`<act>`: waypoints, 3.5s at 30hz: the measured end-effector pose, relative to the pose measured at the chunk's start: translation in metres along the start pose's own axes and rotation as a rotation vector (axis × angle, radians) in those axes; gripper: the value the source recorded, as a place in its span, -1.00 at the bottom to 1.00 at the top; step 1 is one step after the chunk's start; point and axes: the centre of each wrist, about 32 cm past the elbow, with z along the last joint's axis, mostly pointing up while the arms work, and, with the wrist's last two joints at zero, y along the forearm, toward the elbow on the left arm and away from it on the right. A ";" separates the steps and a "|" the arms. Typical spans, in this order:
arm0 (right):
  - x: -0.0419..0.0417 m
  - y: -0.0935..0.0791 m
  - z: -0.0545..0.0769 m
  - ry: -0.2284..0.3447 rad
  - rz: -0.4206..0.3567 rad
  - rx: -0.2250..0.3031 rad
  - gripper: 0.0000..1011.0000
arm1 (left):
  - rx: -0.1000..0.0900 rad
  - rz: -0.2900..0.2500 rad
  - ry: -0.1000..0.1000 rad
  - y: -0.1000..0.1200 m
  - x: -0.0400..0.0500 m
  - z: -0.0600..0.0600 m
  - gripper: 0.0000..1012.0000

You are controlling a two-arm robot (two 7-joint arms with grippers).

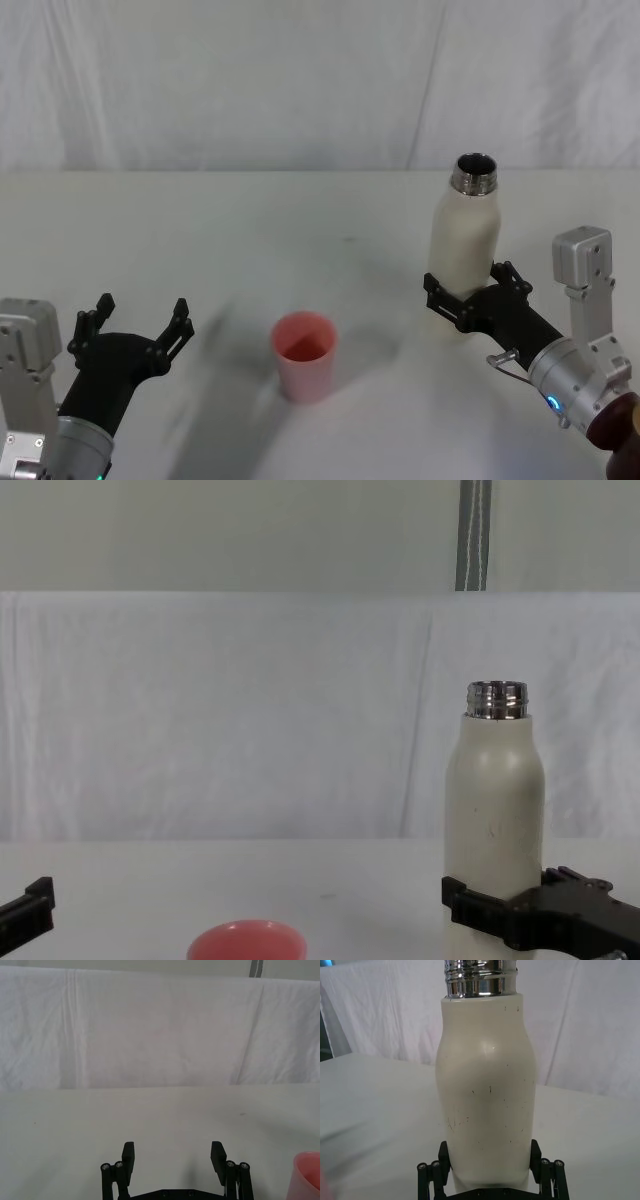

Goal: Grasp the thermos with one hand and pour water into the cup lid.

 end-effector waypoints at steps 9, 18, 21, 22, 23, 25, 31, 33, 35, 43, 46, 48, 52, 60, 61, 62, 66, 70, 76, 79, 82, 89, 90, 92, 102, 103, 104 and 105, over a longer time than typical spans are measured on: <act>0.0000 0.000 0.000 0.000 -0.001 -0.001 0.88 | 0.000 0.000 0.000 0.000 0.0000 0.000 0.98; 0.0002 0.000 0.000 -0.001 -0.001 -0.001 0.87 | 0.000 0.000 0.000 0.000 0.0000 0.000 0.98; 0.0002 0.000 0.000 -0.002 -0.001 -0.003 0.96 | 0.000 0.000 0.000 0.000 0.0000 0.000 0.98; 0.0002 0.000 0.000 -0.002 -0.002 -0.003 0.98 | 0.000 0.000 0.000 0.000 0.0000 0.000 0.98; 0.0002 0.000 0.000 -0.002 -0.001 -0.003 0.98 | 0.000 0.000 0.000 0.000 0.0000 0.000 0.98; 0.0002 0.000 0.000 -0.002 -0.001 -0.003 0.98 | 0.000 0.000 0.000 0.000 0.0000 0.000 0.98; 0.0002 0.000 0.000 -0.002 -0.001 -0.002 0.98 | 0.000 0.000 0.000 0.000 0.0000 0.000 0.98; 0.0002 0.000 0.000 -0.002 -0.001 -0.002 0.98 | 0.000 0.000 0.000 0.000 0.0000 0.000 0.98; 0.0002 0.000 0.000 -0.002 -0.001 -0.002 0.98 | 0.000 0.000 0.000 0.000 0.0000 0.000 0.98; -0.0003 -0.001 0.000 -0.001 0.000 0.001 0.98 | 0.000 0.000 0.000 0.000 0.0000 0.000 0.98; -0.0008 -0.003 0.000 0.001 -0.002 0.000 0.98 | 0.000 0.000 0.000 0.000 0.0000 0.000 0.98; -0.0009 -0.004 -0.001 0.002 -0.005 -0.001 0.98 | 0.000 0.000 0.000 0.000 0.0000 0.000 0.98; -0.0008 -0.006 -0.002 0.003 -0.007 -0.006 0.98 | 0.000 0.000 0.000 0.000 0.0000 0.000 0.98; -0.0012 -0.009 -0.005 0.011 -0.012 -0.025 0.98 | 0.000 0.000 0.000 0.000 0.0000 0.000 0.98; -0.0013 -0.009 -0.006 0.011 -0.012 -0.027 0.98 | 0.000 0.000 0.000 0.000 0.0000 0.000 0.98; -0.0014 -0.010 -0.006 0.012 -0.012 -0.030 0.98 | 0.000 0.000 0.000 0.000 0.0000 0.000 0.98; -0.0033 -0.013 -0.009 0.017 -0.006 -0.043 0.98 | 0.000 0.000 0.000 0.000 0.0000 0.000 0.98; -0.0051 -0.016 -0.010 0.021 -0.001 -0.051 0.98 | 0.000 0.000 0.000 0.000 0.0000 0.000 0.98; -0.0088 -0.021 -0.010 0.026 0.010 -0.057 0.98 | 0.000 0.000 0.000 0.000 0.0000 0.000 0.98; -0.0097 -0.024 -0.011 0.027 0.012 -0.060 0.98 | 0.000 0.000 0.000 0.000 0.0000 0.000 0.98; -0.0099 -0.027 -0.012 0.028 0.010 -0.063 0.98 | 0.000 0.000 0.000 0.000 0.0000 0.000 0.98; -0.0090 -0.034 -0.013 0.026 0.002 -0.067 0.98 | 0.000 0.000 0.000 0.000 0.0000 0.000 0.98; -0.0091 -0.036 -0.012 0.025 -0.001 -0.066 0.98 | 0.000 0.000 0.000 0.000 0.0000 0.000 0.98; -0.0095 -0.037 -0.012 0.024 -0.002 -0.064 0.98 | 0.000 0.000 0.000 0.000 0.0000 0.000 0.98; -0.0163 -0.053 -0.001 0.014 -0.008 -0.019 0.98 | 0.000 0.000 0.000 0.000 0.0000 0.000 0.98; -0.0170 -0.054 0.000 0.013 -0.010 -0.012 0.98 | 0.000 0.000 0.000 0.000 0.0000 0.000 0.98; -0.0180 -0.056 0.002 0.012 -0.015 -0.001 0.98 | 0.000 0.000 0.000 0.000 0.0000 0.000 0.98; -0.0188 -0.058 0.003 0.012 -0.017 0.005 0.98 | 0.000 0.000 0.000 0.000 0.0000 0.000 0.98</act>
